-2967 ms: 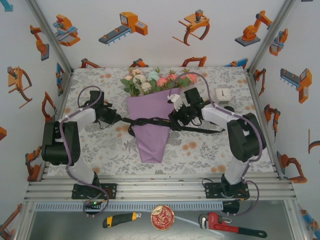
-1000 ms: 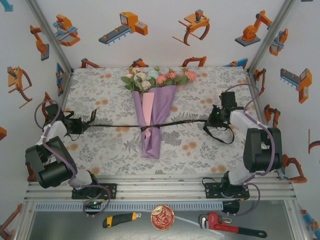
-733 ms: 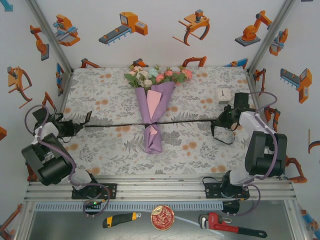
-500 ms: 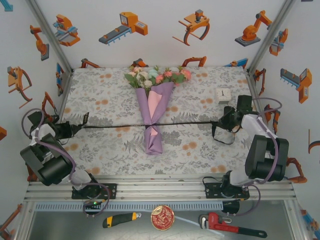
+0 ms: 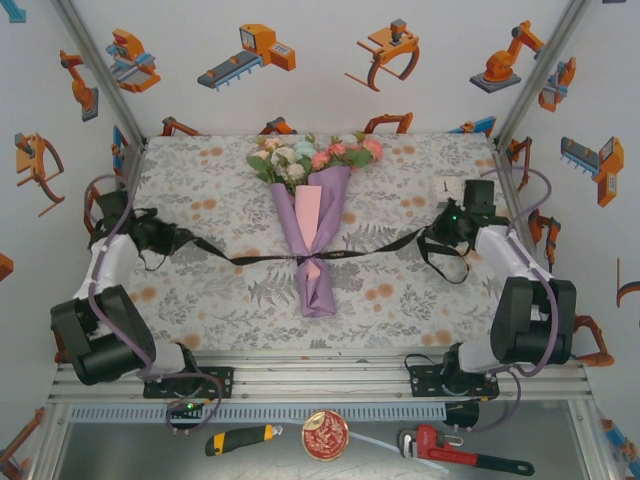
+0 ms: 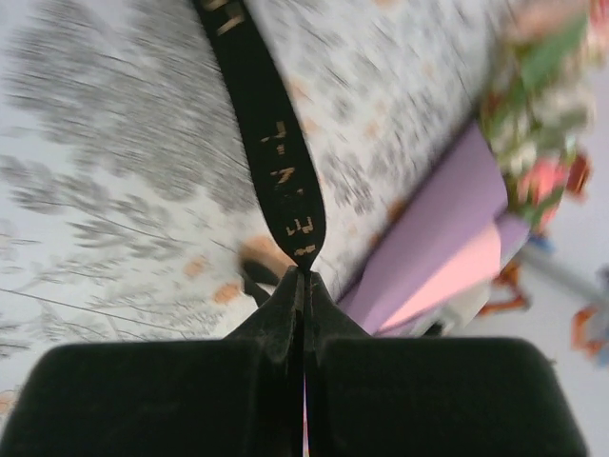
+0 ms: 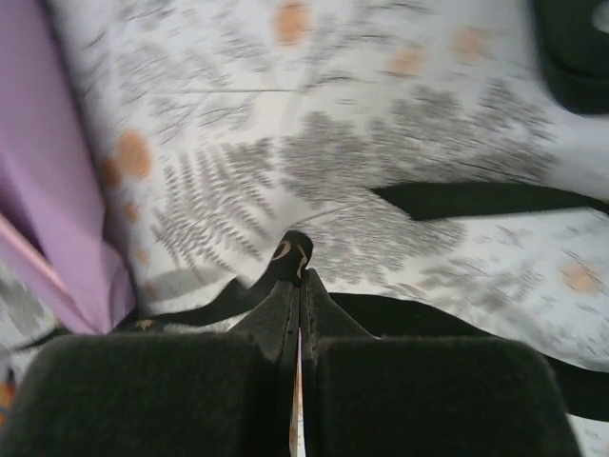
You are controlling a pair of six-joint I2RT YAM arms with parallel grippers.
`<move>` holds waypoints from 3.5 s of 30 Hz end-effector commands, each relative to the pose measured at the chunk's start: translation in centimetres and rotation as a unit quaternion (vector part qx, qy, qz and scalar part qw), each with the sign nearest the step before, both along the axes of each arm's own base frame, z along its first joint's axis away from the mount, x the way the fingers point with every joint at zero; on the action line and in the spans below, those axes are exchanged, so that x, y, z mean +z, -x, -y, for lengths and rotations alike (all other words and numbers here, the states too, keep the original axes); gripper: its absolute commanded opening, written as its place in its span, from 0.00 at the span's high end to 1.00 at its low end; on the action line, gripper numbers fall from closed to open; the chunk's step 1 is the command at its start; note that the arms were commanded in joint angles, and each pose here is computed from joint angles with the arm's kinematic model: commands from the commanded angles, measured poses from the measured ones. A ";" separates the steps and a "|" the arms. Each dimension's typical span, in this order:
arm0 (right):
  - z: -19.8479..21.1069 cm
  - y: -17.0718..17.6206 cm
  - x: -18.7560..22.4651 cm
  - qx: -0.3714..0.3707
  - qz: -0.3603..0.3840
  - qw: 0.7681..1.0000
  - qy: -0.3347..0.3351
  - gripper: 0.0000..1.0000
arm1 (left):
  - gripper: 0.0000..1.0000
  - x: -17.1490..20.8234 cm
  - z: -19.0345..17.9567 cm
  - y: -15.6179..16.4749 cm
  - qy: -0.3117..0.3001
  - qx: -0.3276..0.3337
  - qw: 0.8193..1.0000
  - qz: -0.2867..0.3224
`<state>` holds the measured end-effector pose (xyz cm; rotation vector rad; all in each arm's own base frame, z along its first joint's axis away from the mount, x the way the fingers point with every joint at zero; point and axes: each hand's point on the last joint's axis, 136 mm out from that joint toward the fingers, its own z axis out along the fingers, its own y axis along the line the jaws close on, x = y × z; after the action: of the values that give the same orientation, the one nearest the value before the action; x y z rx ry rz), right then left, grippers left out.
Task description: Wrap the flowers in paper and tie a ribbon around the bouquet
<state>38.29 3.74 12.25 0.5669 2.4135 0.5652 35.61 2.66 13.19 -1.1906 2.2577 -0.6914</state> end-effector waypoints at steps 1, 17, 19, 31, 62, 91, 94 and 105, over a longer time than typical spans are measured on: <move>-2.5 -0.2 2.7 0.102 0.058 0.991 0.063 1.00 | 1.00 3.2 1.6 0.8 -0.115 -0.088 0.989 0.021; -9.6 0.5 6.7 0.232 0.130 0.956 0.122 0.38 | 1.00 10.0 7.1 2.2 -0.201 -0.205 0.955 0.080; -13.3 0.5 9.6 0.274 0.215 0.929 0.128 0.37 | 1.00 10.8 7.0 2.2 -0.184 -0.176 0.964 0.081; -38.2 9.2 7.8 0.664 0.334 0.667 0.053 0.32 | 1.00 12.7 6.9 1.4 -0.138 -0.115 0.981 0.068; -43.7 8.4 8.8 0.661 0.319 0.671 -0.104 1.00 | 1.00 6.0 1.5 1.6 -0.129 -0.090 0.987 -0.020; -40.8 7.4 10.3 0.637 0.338 0.688 -0.080 1.00 | 0.29 3.6 16.9 2.0 -0.277 -0.541 0.742 0.284; -40.7 7.4 10.3 0.638 0.336 0.688 -0.082 1.00 | 0.29 2.8 17.8 1.0 -0.269 -0.549 0.740 0.281; -40.8 7.3 9.3 0.632 0.313 0.703 -0.095 1.00 | 0.87 3.1 19.9 -0.9 -0.231 -0.542 0.751 0.298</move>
<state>30.94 44.85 20.32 -1.2242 1.7442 1.2642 35.35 -16.23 12.75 0.6355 2.2505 -0.6308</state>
